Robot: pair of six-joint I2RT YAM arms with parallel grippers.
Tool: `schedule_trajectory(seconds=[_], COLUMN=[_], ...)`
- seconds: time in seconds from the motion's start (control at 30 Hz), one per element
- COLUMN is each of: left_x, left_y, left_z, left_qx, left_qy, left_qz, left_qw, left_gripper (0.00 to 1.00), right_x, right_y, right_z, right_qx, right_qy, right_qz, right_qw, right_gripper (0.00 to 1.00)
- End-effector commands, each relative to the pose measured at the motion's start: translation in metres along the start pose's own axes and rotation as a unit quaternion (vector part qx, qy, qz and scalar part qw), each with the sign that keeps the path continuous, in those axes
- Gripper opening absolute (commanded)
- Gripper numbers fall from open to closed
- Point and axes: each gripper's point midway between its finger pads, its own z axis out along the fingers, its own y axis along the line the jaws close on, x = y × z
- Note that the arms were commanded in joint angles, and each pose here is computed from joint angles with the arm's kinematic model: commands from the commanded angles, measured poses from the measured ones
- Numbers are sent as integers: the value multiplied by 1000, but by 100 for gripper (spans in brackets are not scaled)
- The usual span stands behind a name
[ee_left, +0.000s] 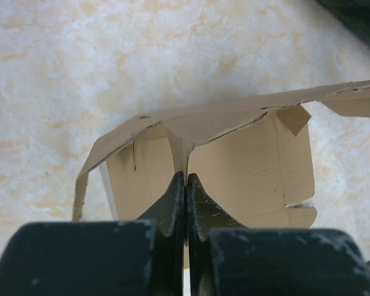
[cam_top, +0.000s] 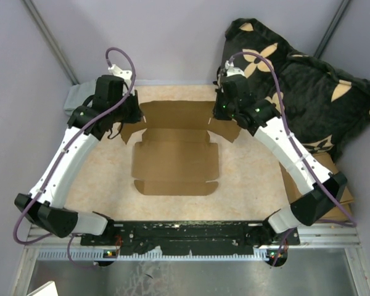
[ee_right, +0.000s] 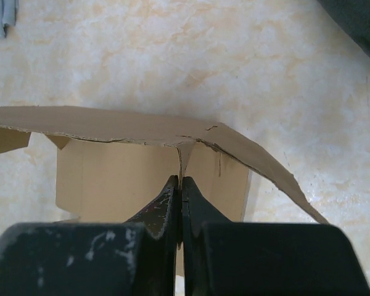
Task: Fold the paper box
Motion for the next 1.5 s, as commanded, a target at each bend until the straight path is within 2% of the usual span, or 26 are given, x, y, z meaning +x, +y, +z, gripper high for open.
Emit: schedule_trajectory(seconds=[0.0, 0.27, 0.47, 0.6, 0.7, 0.83, 0.87, 0.97, 1.2, 1.47], left_x=[9, 34, 37, 45, 53, 55, 46, 35, 21, 44], left_y=[-11, -22, -32, -34, -32, -24, -22, -15, -4, 7], left_z=[-22, -60, -89, -90, -75, -44, -35, -13, 14, 29], left_qx=[39, 88, 125, 134, 129, 100, 89, 64, 33, 30], left_qy=[2, 13, 9, 16, 23, 26, 9, -8, -57, -98], left_qz=[-7, -38, -49, -54, -56, -56, -56, -53, -38, -25], left_qw=[999, 995, 991, 989, 990, 993, 994, 996, 997, 994], left_gripper=[0, 0, 0, 0, 0, 0, 0, 0, 0, 0], right_x=[-1, 31, 27, 25, 33, 48, 48, 43, 21, 29], right_y=[20, 18, 14, 12, 13, 8, 5, -8, -7, -10], right_z=[-40, -71, -109, -118, -99, -51, -39, -11, 19, 36], right_qx=[-48, -61, -70, -75, -66, -26, -10, 40, 46, 39], right_qy=[-1, 36, 26, 19, 31, 52, 49, 20, -81, -107], right_qz=[-20, -50, -52, -51, -60, -77, -79, -85, -79, -91], right_qw=[999, 996, 996, 996, 996, 995, 996, 995, 993, 989], right_gripper=[0, 0, 0, 0, 1, 0, 0, 0, 0, 0])
